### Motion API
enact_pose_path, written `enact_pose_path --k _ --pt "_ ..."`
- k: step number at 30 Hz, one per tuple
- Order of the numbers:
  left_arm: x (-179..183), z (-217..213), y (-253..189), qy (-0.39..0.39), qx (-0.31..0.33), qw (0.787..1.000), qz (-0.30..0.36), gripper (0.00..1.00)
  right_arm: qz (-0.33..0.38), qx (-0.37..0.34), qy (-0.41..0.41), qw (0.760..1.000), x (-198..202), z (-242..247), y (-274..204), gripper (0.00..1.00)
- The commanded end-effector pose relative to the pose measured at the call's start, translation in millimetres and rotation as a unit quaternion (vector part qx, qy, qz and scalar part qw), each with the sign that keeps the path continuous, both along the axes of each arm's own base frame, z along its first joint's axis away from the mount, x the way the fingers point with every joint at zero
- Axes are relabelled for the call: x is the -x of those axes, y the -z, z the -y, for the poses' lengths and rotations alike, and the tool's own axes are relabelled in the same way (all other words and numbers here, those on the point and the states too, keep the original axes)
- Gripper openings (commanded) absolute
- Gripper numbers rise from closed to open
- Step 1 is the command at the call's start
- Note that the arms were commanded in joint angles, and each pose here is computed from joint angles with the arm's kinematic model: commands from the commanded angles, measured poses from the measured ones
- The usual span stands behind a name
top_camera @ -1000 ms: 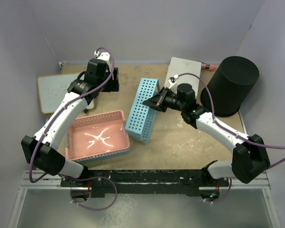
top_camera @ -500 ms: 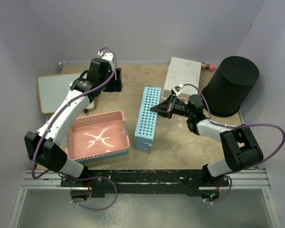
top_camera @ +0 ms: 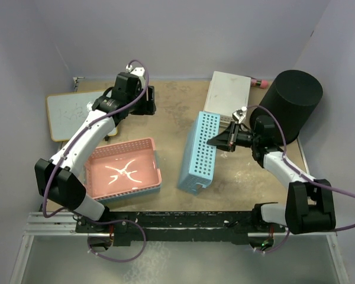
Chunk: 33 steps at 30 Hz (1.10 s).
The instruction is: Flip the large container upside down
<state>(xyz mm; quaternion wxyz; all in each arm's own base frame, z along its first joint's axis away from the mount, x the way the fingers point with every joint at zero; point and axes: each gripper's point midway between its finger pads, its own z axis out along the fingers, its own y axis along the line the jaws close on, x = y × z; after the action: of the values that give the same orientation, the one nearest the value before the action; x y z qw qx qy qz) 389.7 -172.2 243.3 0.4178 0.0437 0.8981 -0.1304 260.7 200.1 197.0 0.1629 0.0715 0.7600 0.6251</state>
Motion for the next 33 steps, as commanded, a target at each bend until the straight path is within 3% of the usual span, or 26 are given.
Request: enact_pose_path --k 1,10,15,26,33 --pt "-12 9 -28 0.005 0.035 0.999 0.038 0.63 -0.035 0.079 -0.011 0.996 23 18 53 0.19" --pt "-9 10 -30 0.01 0.039 0.998 0.038 0.63 -0.092 0.088 0.029 0.991 40 34 89 0.34" --pt "-7 13 -26 0.017 0.044 0.998 0.034 0.63 -0.125 0.174 0.063 0.975 45 55 114 0.43" --pt "1 45 2 0.055 0.108 0.993 -0.009 0.63 -0.11 0.313 0.1 0.938 27 92 125 0.64" --pt "21 89 58 0.089 0.099 0.988 -0.076 0.62 -0.071 0.295 0.123 0.945 5 87 110 0.62"
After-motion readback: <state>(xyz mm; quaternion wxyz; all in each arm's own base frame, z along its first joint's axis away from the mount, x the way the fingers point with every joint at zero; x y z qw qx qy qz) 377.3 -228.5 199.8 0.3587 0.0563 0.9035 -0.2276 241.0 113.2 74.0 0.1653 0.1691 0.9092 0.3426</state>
